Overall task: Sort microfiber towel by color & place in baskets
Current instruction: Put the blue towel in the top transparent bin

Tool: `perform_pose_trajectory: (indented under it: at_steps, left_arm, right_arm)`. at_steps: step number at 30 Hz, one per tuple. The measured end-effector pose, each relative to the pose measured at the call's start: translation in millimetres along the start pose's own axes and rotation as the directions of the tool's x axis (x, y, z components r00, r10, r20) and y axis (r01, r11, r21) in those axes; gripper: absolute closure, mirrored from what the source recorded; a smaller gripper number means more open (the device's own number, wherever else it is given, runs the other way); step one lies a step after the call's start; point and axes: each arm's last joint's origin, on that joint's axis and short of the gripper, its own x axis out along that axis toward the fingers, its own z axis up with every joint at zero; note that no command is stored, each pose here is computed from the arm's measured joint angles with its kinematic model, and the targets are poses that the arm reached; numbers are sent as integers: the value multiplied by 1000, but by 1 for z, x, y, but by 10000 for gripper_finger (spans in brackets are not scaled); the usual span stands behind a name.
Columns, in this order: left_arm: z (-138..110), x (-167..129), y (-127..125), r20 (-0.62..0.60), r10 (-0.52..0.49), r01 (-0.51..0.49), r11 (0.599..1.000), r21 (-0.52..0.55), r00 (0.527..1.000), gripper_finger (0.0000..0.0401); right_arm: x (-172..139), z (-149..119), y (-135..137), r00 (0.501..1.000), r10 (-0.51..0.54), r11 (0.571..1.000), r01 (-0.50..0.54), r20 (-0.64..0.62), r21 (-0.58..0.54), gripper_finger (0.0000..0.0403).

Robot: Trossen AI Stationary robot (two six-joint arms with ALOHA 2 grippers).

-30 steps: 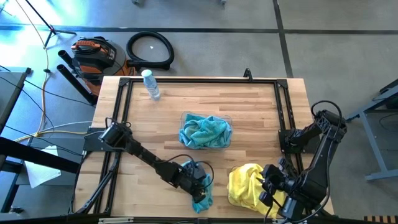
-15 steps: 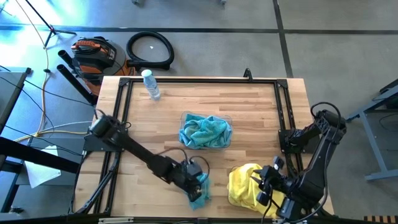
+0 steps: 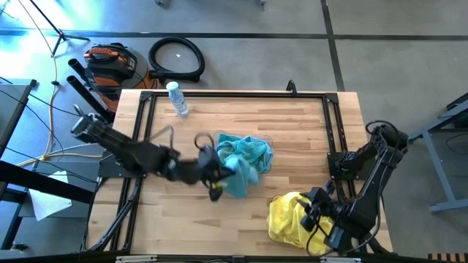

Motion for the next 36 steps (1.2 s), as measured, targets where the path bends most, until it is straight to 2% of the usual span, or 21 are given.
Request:
perform_pose_trajectory:
  at_steps: [5, 11, 19, 26, 32, 36]
  left_arm:
    - [36, -6, 33, 45, -7, 6, 1000, 8, 999, 401]
    - [63, 13, 71, 42, -60, 55, 993, 105, 997, 401]
    - [72, 48, 105, -19, -124, 125, 967, 220, 992, 401]
    - [46, 94, 125, -200, -118, 176, 935, 306, 973, 401]
    - [16, 127, 150, -373, 26, 101, 944, 315, 927, 401]
    - [-5, 152, 158, -423, 106, 52, 937, 345, 900, 401]
  right_arm:
    - [6, 5, -31, 1000, -1, 995, 0, 10, 104, 293]
    - [22, 21, -62, 999, 28, 974, -31, 19, 226, 293]
    - [48, 43, -76, 997, -26, 936, -2, 75, 351, 293]
    - [60, 55, -75, 997, -38, 908, 5, 70, 419, 293]
    - [66, 63, -75, 996, -44, 892, 4, 79, 452, 293]
    - [70, 67, -78, 995, -65, 888, 23, 75, 459, 293]
